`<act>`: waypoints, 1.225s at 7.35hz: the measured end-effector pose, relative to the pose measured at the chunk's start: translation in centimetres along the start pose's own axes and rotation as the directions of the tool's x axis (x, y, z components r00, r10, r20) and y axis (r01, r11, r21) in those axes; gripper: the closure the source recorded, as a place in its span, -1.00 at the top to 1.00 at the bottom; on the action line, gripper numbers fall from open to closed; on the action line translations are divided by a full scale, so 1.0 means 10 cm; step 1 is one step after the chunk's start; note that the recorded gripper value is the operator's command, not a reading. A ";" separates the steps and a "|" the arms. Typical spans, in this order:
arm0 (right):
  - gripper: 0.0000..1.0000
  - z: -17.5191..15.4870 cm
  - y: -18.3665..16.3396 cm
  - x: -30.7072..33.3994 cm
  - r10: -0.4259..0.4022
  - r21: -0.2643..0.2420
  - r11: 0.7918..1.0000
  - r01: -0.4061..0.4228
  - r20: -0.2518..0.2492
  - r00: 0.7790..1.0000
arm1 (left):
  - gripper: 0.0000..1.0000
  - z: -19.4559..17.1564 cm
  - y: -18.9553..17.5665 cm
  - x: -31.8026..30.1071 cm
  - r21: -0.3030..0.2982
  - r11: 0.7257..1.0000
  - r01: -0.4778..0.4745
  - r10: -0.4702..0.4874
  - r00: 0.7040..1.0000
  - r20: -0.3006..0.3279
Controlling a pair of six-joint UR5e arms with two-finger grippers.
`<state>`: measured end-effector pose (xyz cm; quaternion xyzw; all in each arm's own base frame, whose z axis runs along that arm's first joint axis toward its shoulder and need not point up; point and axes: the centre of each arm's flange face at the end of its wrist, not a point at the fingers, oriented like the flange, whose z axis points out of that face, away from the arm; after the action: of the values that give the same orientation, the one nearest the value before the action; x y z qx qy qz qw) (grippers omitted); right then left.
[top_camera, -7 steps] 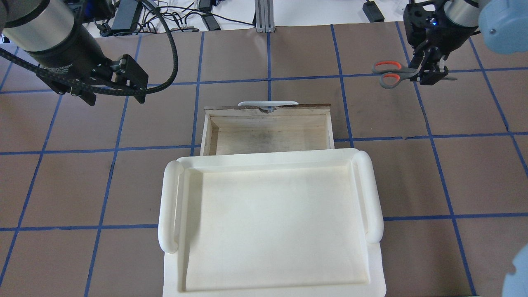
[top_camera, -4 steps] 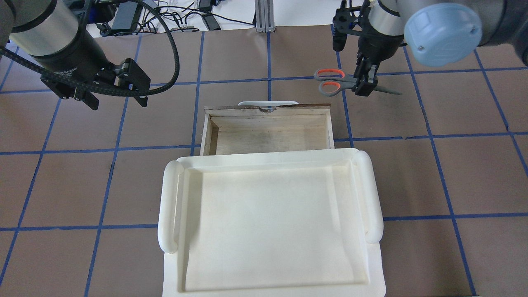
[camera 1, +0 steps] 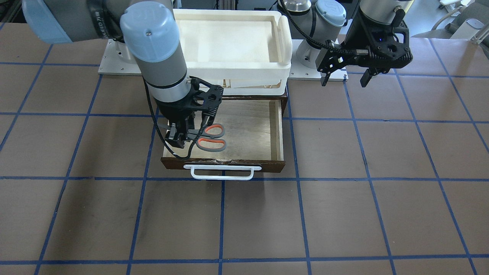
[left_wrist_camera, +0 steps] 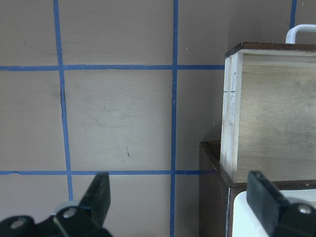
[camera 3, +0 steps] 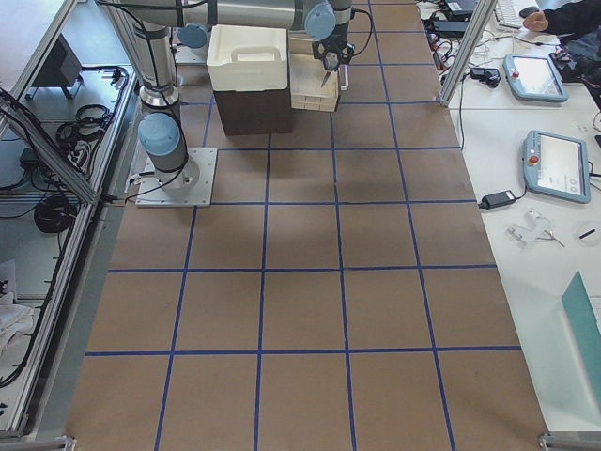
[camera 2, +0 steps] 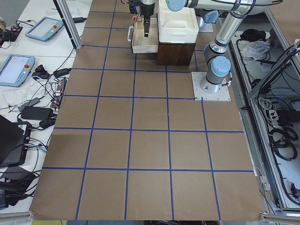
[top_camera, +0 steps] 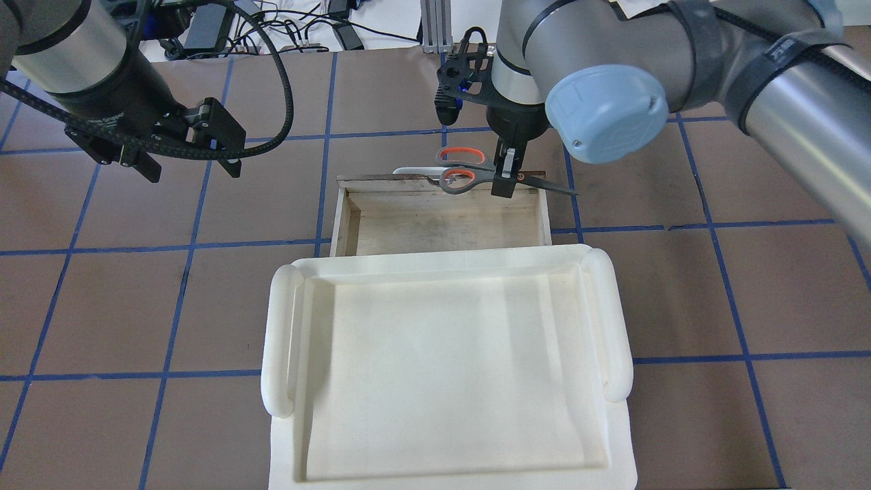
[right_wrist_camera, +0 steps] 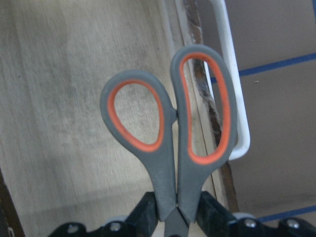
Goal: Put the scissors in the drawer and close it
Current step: 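Carry the scissors with the right gripper over the open drawer and lower them in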
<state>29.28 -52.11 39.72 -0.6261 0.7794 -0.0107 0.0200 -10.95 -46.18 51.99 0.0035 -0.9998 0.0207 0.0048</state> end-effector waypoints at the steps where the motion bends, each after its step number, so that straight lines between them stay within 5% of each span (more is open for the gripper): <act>1: -1.00 0.10 -0.18 -0.12 -0.038 -0.007 0.999 0.038 0.011 0.999 | 1.00 -0.01 -0.01 0.00 0.003 1.000 -0.004 0.004 1.000 0.000; 7: -1.00 0.58 -0.68 -0.36 -0.228 -0.019 0.973 0.230 0.053 0.972 | 1.00 -0.04 -0.02 -0.01 0.016 1.000 -0.009 0.009 1.000 -0.001; 8: -0.65 0.67 -0.70 -0.34 -0.228 -0.020 0.973 0.230 0.069 0.971 | 1.00 -0.04 -0.02 -0.01 0.016 1.000 -0.009 0.009 1.000 0.000; 9: 0.38 0.73 -0.71 -0.33 -0.224 -0.022 0.974 0.226 0.081 0.971 | 1.00 -0.04 -0.02 -0.01 0.017 1.000 -0.009 0.009 1.000 0.001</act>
<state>37.24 -50.36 32.77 -0.7106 0.7021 0.0236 0.0391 -10.83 -46.32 52.43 -0.0011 -0.9996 0.0291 0.0042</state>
